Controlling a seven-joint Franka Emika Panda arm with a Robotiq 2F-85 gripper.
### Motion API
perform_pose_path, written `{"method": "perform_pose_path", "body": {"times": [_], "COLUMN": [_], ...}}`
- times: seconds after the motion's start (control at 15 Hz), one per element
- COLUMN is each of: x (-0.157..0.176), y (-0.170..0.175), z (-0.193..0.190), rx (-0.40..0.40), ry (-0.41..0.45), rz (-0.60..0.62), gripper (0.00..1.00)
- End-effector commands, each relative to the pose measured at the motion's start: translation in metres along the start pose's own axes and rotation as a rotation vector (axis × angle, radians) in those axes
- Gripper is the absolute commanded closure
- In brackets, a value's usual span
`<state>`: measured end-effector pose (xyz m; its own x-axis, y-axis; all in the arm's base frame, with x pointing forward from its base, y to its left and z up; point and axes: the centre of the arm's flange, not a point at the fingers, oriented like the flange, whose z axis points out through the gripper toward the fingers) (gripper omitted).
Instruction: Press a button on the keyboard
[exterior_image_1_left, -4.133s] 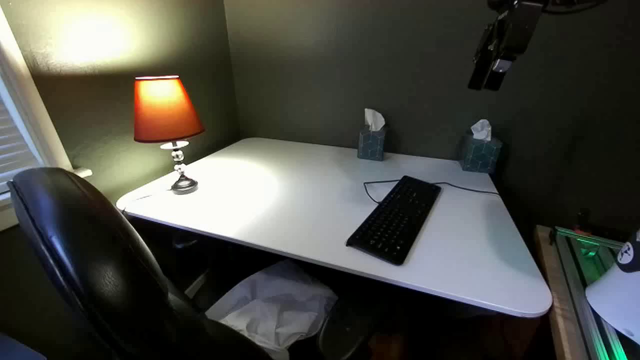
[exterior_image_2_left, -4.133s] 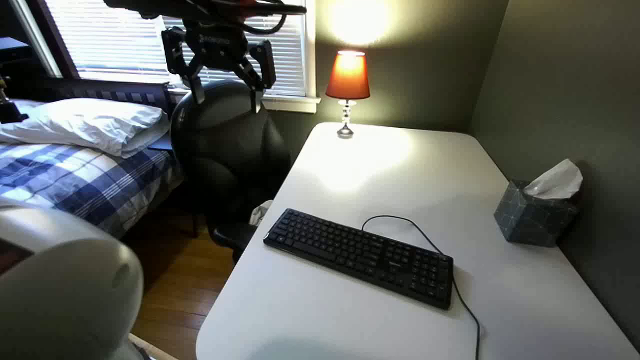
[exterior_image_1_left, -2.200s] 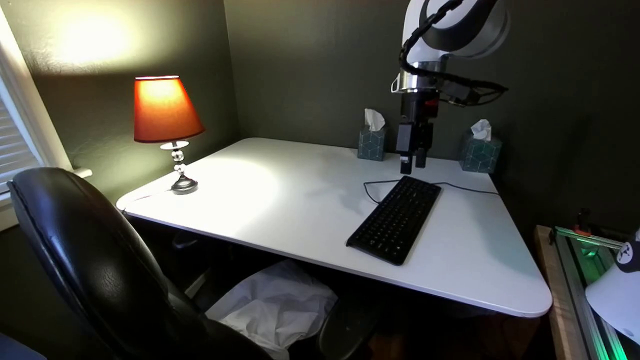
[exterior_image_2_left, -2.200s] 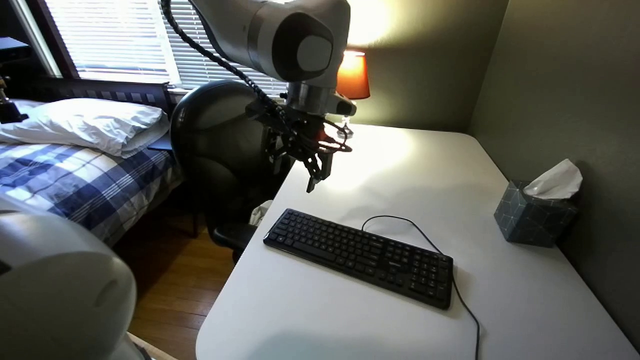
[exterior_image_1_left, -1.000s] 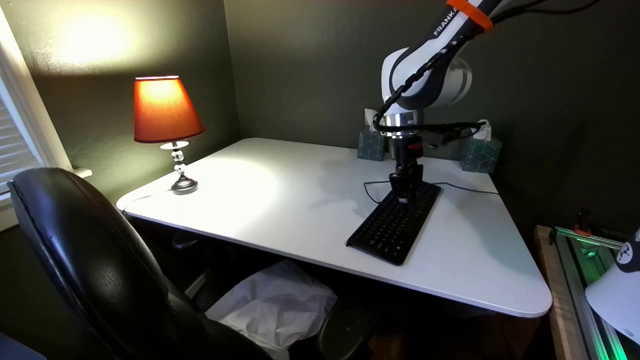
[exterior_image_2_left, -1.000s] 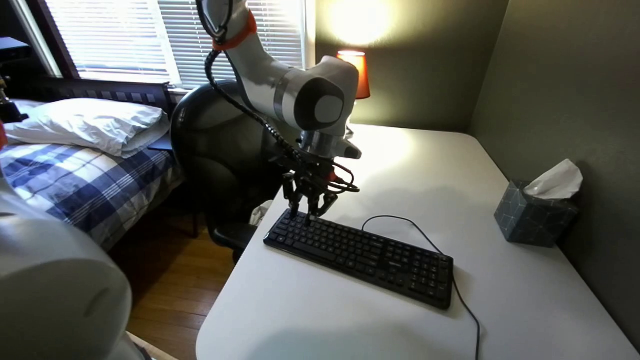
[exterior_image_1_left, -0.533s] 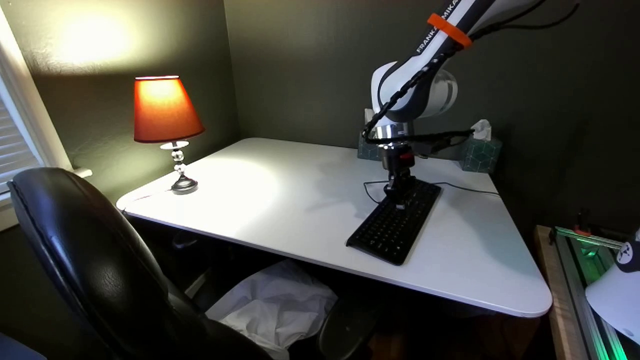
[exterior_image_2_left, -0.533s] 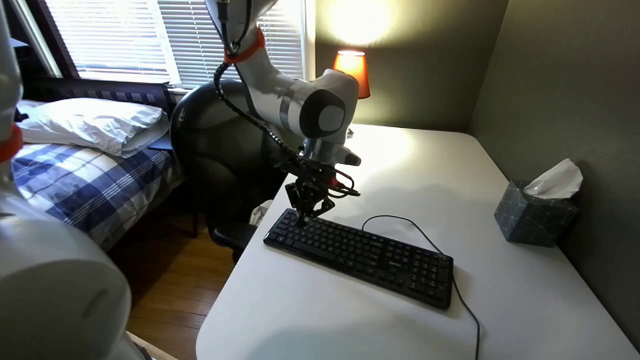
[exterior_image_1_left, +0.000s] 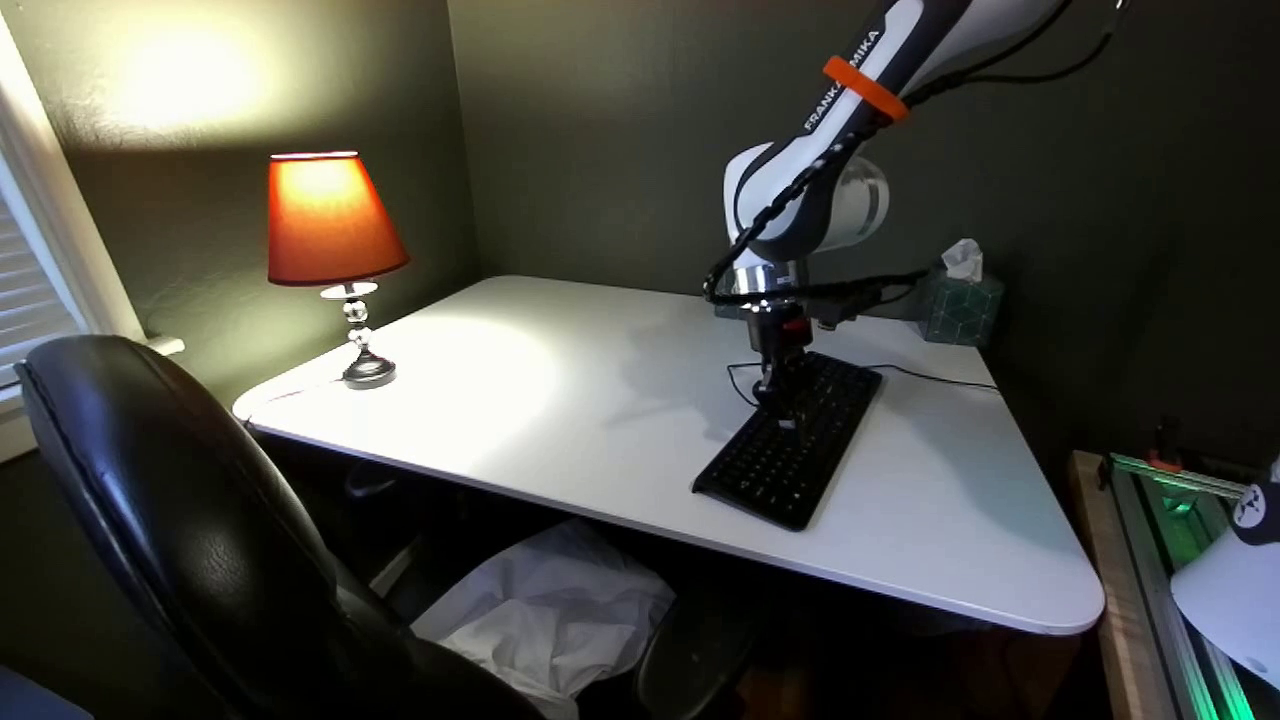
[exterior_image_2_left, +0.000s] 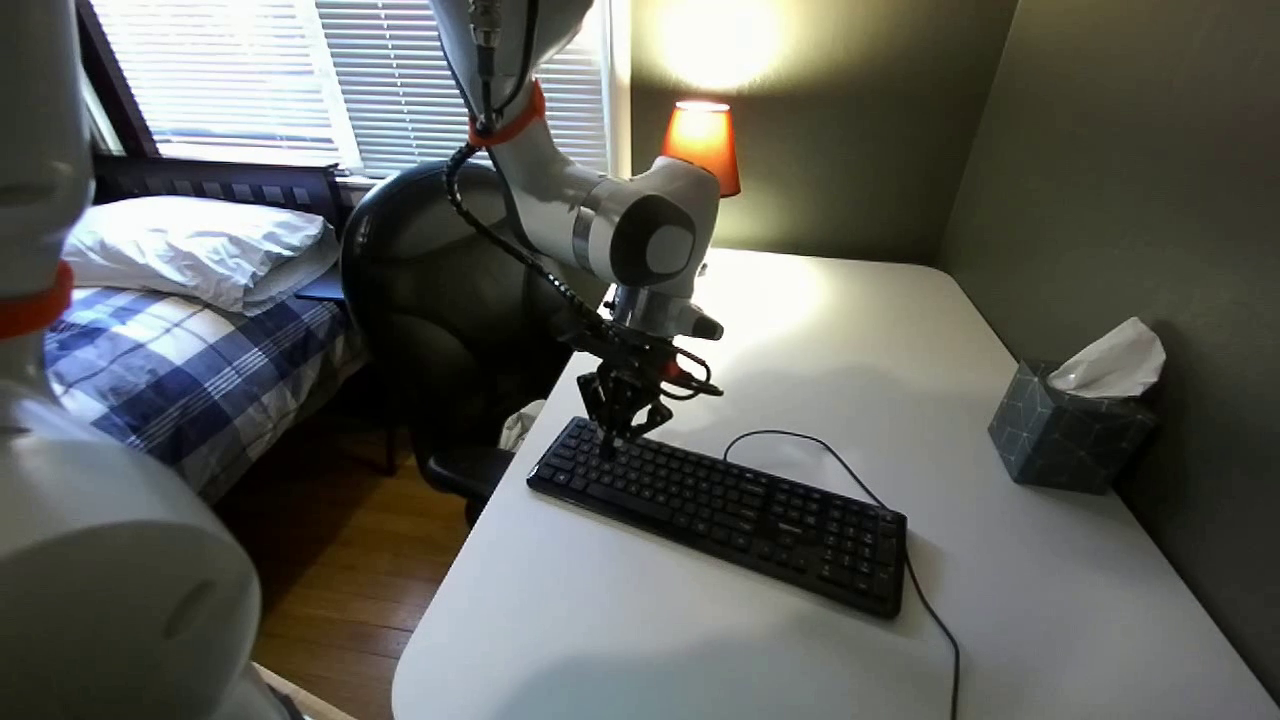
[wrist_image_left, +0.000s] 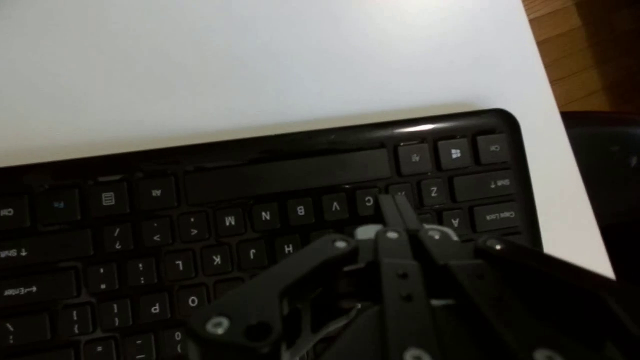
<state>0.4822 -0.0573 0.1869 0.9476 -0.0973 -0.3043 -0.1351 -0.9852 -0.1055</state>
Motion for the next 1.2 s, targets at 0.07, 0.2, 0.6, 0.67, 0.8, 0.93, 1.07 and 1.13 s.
{"method": "perform_pose_path", "body": {"times": [0.07,0.2,0.6,0.67,0.8,0.93,1.07,1.13], "x": [0.015,0.017,0.023,0.024,0.025,0.026,0.028,0.028], "y": [-0.002,-0.003,-0.002,-0.001,0.000,0.002,0.003,0.004], "z": [0.007,0.008,0.010,0.010,0.012,0.014,0.016,0.016], "rx": [-0.002,-0.003,-0.007,-0.008,-0.011,-0.013,-0.015,-0.015], "ry": [-0.053,-0.066,-0.105,-0.114,-0.127,-0.138,-0.146,-0.153], "rz": [0.013,0.014,0.039,0.045,0.057,0.068,0.079,0.084], "gripper": [1.00,1.00,1.00,1.00,1.00,1.00,1.00,1.00]}}
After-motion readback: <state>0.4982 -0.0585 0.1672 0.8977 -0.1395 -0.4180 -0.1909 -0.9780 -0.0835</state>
